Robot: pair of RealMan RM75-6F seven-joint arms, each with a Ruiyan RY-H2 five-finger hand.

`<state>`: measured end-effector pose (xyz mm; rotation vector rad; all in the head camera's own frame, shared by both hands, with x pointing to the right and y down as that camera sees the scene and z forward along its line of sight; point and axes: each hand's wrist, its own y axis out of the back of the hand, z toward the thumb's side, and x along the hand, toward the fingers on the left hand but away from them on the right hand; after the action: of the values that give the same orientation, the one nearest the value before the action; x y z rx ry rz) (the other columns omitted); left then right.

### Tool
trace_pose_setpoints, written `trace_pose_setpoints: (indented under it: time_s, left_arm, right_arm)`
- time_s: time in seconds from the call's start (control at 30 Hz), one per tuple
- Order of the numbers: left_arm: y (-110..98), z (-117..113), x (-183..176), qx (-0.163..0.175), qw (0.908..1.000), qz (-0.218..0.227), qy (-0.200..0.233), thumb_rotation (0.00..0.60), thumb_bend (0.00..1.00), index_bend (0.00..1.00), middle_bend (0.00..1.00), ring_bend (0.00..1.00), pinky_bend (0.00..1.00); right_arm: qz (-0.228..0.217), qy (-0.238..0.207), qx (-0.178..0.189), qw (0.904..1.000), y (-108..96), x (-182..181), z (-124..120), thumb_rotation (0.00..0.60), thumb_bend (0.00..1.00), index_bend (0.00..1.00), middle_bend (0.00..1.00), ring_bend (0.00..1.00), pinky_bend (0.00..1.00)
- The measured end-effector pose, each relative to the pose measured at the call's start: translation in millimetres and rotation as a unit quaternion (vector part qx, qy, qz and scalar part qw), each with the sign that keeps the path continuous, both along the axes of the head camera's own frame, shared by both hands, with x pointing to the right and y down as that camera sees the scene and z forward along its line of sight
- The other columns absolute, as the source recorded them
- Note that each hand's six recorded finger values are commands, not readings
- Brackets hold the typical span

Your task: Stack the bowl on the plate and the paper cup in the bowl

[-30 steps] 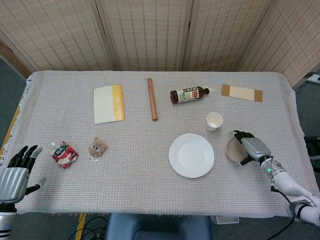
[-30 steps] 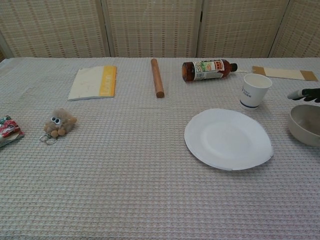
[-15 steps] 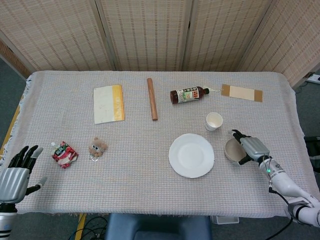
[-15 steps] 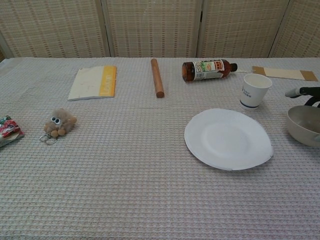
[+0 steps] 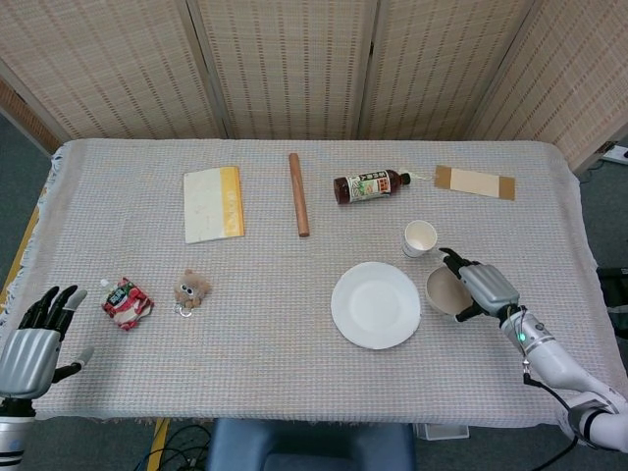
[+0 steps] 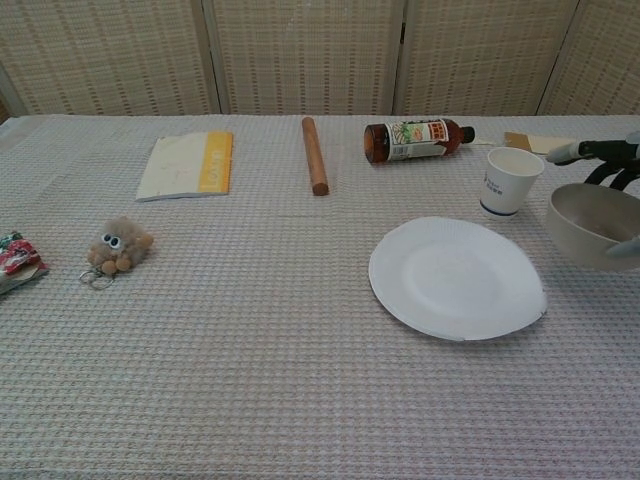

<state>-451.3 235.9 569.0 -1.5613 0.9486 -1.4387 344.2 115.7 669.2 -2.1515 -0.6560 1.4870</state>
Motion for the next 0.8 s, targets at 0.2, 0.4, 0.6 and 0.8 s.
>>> trace_pose_setpoints:
  time_s: [0.2,0.4,0.6,0.8]
  left_arm:
    - [-1,-6,-3,0.008,0.9999,-0.007,0.006,0.6,0.28,0.12,0.11,0.04,0.2]
    - [-3,-13,-9,0.017,0.9996,-0.017,0.014,0.6,0.28,0.12,0.11,0.04,0.2]
    - [-3,-16,-14,0.017,0.9994,-0.025,0.016,0.6,0.28,0.12,0.11,0.04,0.2]
    - [-3,-21,-18,0.023,0.9991,-0.03,0.019,0.6,0.28,0.12,0.11,0.04,0.2]
  right_arm:
    - [-0.024,-0.021,0.007,0.9995,-13,-38,-6,0.6,0.21,0.0,0.0,0.28,0.38]
    - [-0.057,-0.033,-0.006,0.9978,-11,-80,5,0.6,0.21,0.0,0.0,0.28,0.38]
    - [-0.091,-0.042,-0.018,0.9948,-2,-117,15,0.6,0.21,0.0,0.0,0.28,0.38]
    - [-0.109,-0.043,-0.019,0.9929,1,-140,20,0.6,0.21,0.0,0.0,0.28,0.38]
